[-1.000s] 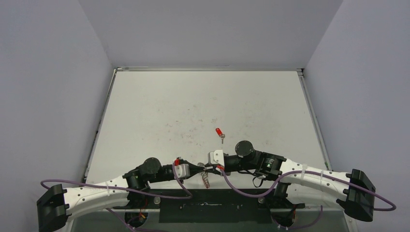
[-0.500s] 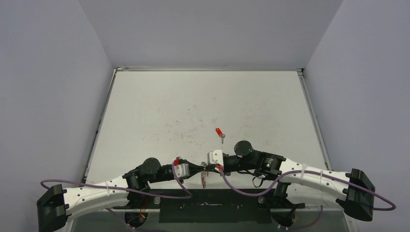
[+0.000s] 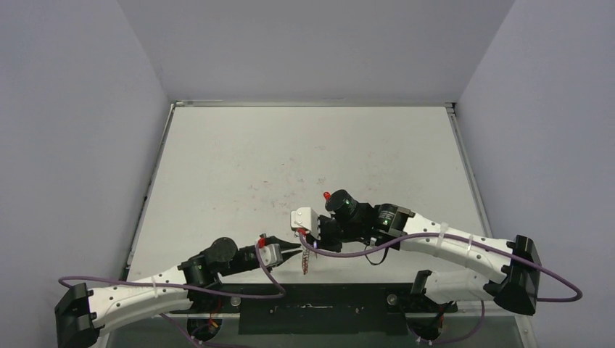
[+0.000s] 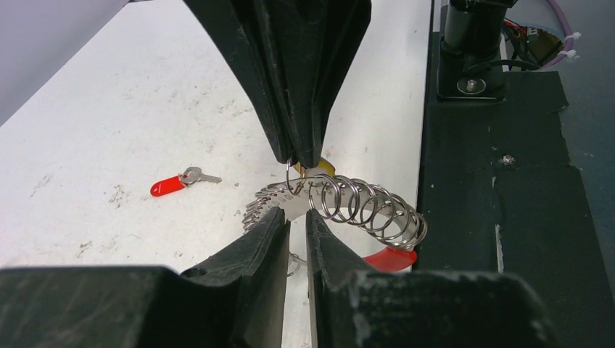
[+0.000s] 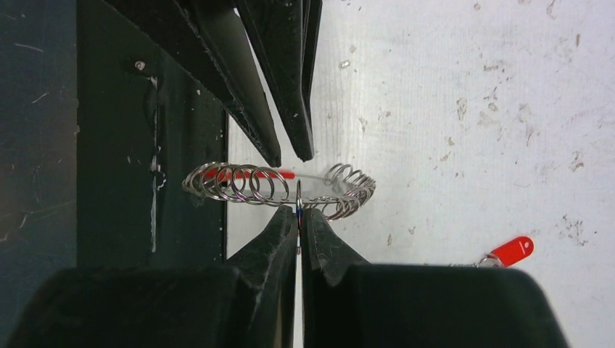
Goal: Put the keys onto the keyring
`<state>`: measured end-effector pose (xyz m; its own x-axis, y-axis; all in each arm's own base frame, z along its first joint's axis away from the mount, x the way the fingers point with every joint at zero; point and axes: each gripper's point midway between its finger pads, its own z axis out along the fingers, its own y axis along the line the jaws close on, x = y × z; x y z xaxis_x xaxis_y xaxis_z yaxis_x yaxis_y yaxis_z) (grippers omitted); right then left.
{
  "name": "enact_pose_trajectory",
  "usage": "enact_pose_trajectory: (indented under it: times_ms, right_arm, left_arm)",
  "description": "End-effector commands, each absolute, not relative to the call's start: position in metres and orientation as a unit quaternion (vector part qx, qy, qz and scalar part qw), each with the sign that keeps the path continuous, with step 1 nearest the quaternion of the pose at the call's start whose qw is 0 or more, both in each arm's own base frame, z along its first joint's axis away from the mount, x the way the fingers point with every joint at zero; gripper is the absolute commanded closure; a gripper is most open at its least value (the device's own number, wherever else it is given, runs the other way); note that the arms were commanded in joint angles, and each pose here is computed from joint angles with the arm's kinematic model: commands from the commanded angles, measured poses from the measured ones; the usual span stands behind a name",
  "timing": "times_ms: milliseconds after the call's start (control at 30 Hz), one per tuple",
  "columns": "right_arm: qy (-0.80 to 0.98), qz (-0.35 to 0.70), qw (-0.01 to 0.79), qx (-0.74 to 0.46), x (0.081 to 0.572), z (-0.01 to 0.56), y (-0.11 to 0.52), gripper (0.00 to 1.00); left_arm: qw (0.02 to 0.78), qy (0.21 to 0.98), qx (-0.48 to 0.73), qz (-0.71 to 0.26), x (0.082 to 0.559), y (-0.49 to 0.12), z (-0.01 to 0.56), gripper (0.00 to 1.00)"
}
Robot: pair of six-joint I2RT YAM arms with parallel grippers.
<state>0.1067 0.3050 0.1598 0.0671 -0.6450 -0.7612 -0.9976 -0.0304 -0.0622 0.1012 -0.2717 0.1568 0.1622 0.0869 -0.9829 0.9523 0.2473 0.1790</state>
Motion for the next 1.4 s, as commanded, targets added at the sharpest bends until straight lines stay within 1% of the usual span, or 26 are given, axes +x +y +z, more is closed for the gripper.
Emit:
enact_pose_trajectory:
  times_ms: [0,133,333,633,833,967,1200,1267,1367]
  right_arm:
    - [0.642,0.262,0.277,-0.665,0.109,0.17,0.303,1.0]
    - [0.645,0.263,0.247,-0.674,0.106,0.173,0.308,1.0]
    - [0.652,0.27,0.229,-0.67,0.105,0.172,0.317,1.0]
    - [0.65,0.279,0.227,-0.669,0.101,0.172,0.322,1.0]
    - [0.651,0.282,0.224,-0.668,0.1,0.17,0.324,1.0]
    - [0.652,0.284,0.225,-0.666,0.1,0.171,0.326,1.0]
    - [0.651,0.284,0.226,-0.667,0.1,0.173,0.327,1.0]
    - [0.65,0.285,0.226,-0.667,0.099,0.173,0.327,1.0]
    - [0.651,0.284,0.227,-0.667,0.099,0.173,0.328,1.0]
  left_arm:
    - [0.603,0.517,0.484,-0.369,0.104,-0.275,0.181,0.86]
    - [0.604,0.516,0.482,-0.369,0.105,-0.276,0.182,0.85]
    - [0.608,0.506,0.482,-0.376,0.105,-0.281,0.187,0.85]
    - [0.61,0.502,0.478,-0.384,0.105,-0.286,0.187,0.84]
    - [0.621,0.484,0.473,-0.396,0.103,-0.29,0.195,0.84]
    - [0.609,0.494,0.48,-0.394,0.103,-0.292,0.187,0.84]
    - [0.597,0.505,0.485,-0.391,0.104,-0.294,0.177,0.88]
    - [0.597,0.505,0.486,-0.391,0.104,-0.295,0.177,0.92]
    - [0.593,0.507,0.489,-0.389,0.104,-0.295,0.176,1.0]
